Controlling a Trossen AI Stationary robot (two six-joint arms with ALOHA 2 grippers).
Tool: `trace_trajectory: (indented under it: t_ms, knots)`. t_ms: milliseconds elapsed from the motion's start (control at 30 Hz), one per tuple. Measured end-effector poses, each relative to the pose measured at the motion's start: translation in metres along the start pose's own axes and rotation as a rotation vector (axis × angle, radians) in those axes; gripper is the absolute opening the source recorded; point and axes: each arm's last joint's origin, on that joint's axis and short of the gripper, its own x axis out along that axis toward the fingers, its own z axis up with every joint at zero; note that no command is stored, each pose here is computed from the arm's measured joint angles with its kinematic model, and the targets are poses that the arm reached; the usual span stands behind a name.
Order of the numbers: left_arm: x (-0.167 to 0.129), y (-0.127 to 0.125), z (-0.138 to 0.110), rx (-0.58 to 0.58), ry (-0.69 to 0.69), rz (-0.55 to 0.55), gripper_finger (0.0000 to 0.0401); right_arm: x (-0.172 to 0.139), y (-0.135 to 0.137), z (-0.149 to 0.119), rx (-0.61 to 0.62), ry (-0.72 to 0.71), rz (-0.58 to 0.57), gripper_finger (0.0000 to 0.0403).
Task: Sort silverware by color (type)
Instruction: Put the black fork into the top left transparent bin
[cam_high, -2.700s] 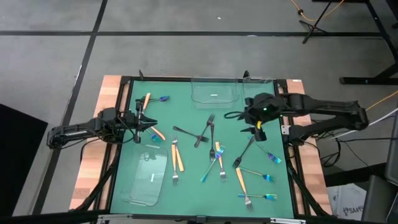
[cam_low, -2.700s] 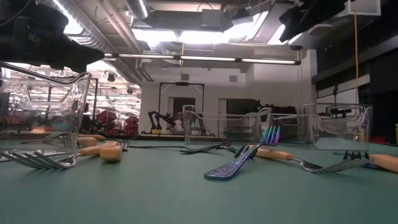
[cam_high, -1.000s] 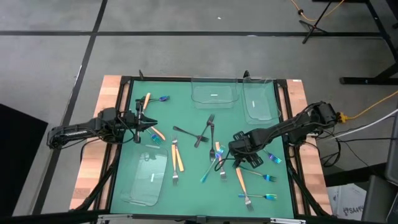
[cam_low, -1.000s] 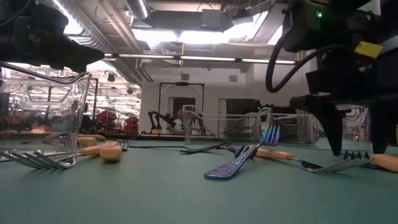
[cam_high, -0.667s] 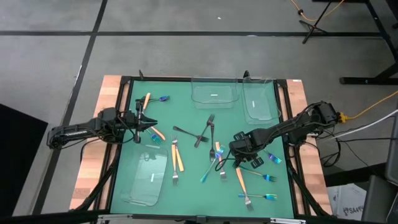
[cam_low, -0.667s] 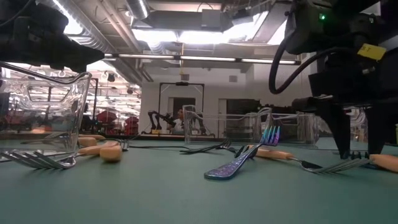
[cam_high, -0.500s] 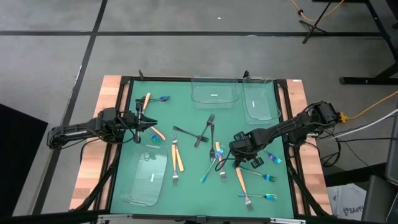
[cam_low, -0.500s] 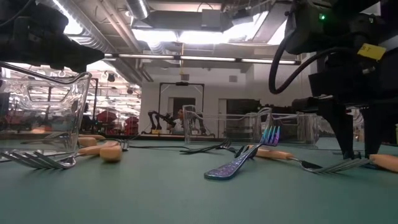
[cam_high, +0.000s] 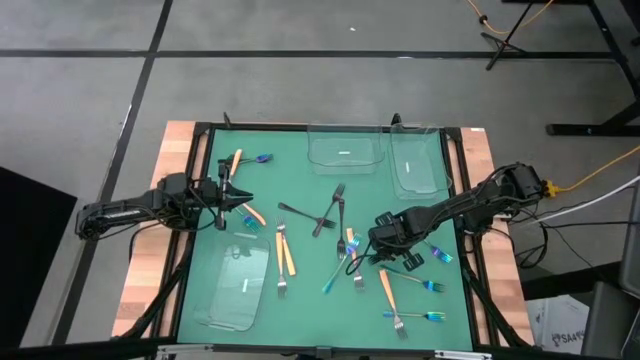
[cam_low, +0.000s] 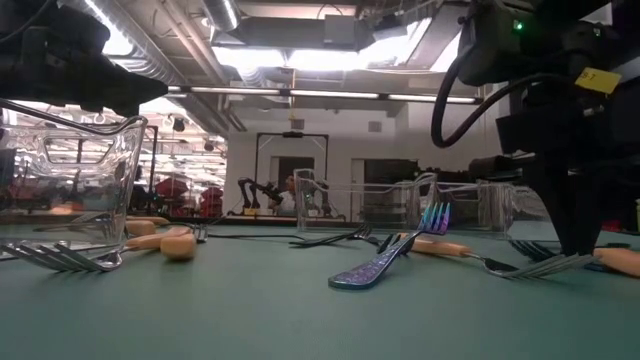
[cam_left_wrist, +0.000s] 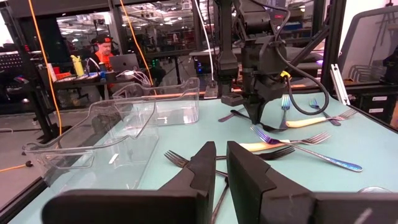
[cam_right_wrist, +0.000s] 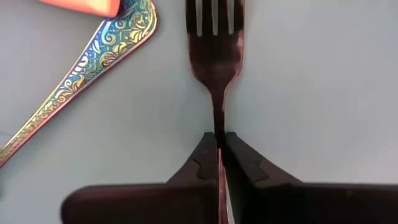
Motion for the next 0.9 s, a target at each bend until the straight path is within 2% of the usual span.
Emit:
trace_trajectory:
  t_ms: [400,900]
  knots:
    - [0.000,0.000,0.000,0.000,0.000,0.000,0.0033,-0.001,0.000,0.001,0.032,0.000,0.007,0.0001]
    - [0.000,0.000,0.000,0.000,0.000,0.000,0.0033,-0.035,-0.005,0.029,0.034,-0.071,-0.011,0.0000]
